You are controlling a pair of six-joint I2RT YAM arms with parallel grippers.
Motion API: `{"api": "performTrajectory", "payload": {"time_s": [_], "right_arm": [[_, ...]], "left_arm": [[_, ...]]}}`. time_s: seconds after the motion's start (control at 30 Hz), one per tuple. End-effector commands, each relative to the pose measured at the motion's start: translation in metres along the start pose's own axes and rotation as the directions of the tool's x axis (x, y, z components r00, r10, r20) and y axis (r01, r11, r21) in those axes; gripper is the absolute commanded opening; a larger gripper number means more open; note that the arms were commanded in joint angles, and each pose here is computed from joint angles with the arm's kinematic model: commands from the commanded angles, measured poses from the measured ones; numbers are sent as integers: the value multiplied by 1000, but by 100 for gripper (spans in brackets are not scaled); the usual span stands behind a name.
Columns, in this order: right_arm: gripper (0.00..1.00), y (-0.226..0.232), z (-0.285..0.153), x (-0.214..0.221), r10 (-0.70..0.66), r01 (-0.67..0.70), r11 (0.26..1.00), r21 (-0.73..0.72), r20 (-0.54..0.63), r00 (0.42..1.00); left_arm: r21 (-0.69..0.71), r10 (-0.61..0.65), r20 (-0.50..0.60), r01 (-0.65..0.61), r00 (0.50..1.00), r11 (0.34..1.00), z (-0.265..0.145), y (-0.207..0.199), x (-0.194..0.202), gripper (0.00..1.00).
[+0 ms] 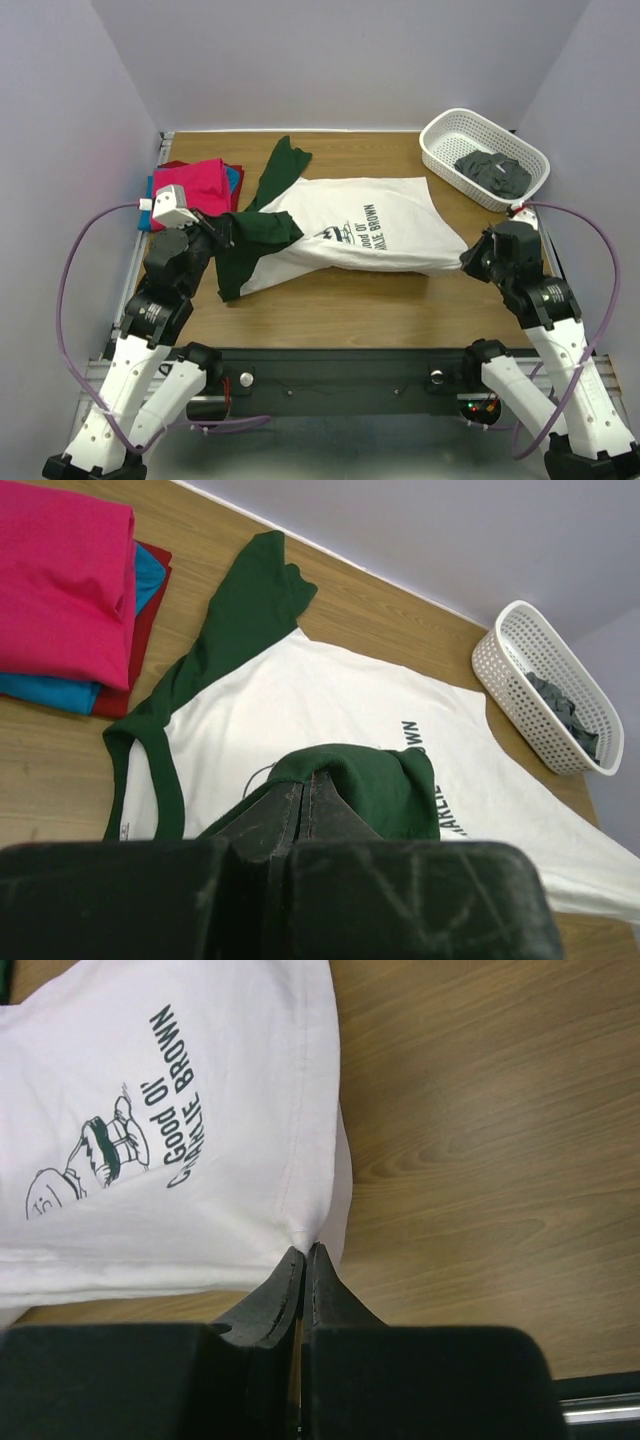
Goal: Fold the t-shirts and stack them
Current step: Flatten the tshirt out
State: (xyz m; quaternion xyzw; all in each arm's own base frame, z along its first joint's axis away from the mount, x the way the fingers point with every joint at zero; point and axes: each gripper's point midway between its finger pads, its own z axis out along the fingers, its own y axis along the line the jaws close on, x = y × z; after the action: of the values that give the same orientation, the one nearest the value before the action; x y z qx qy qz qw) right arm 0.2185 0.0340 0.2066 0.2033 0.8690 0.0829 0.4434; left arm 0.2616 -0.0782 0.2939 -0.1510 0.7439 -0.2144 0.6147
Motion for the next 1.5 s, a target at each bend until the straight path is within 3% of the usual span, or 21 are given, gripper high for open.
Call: {"api": "performTrajectory", "payload": {"time_s": [0.0, 0.3, 0.5, 0.7, 0.83, 1.13, 1.47], "right_arm": [[0, 6, -18, -8, 3, -3, 999, -37, 15, 1000], [0, 12, -21, 7, -37, 31, 996, -87, -58, 998], [0, 12, 0, 6, -65, 62, 996, -58, -61, 996], [0, 16, 48, 1, -79, 79, 997, -11, -39, 996], [0, 11, 79, -4, -93, 96, 993, 73, -38, 995], [0, 13, 154, 2, -157, 173, 970, 169, -104, 982], [0, 11, 193, -6, -205, 228, 944, 240, -118, 972]], "left_arm": [[45, -20, 74, 17, 997, 999, -19, -15, -32, 0], [47, 1, 73, -5, 997, 999, -29, -16, -38, 0], [8, 34, 28, -34, 999, 999, 9, -13, -23, 0], [-14, 63, 22, -63, 998, 998, 53, -15, -18, 0], [-54, 114, -37, -116, 993, 992, 92, -10, 0, 0], [-88, 159, -106, -168, 982, 982, 153, 1, 33, 0], [-121, 165, -63, -171, 984, 978, 185, 3, 20, 0]]}}
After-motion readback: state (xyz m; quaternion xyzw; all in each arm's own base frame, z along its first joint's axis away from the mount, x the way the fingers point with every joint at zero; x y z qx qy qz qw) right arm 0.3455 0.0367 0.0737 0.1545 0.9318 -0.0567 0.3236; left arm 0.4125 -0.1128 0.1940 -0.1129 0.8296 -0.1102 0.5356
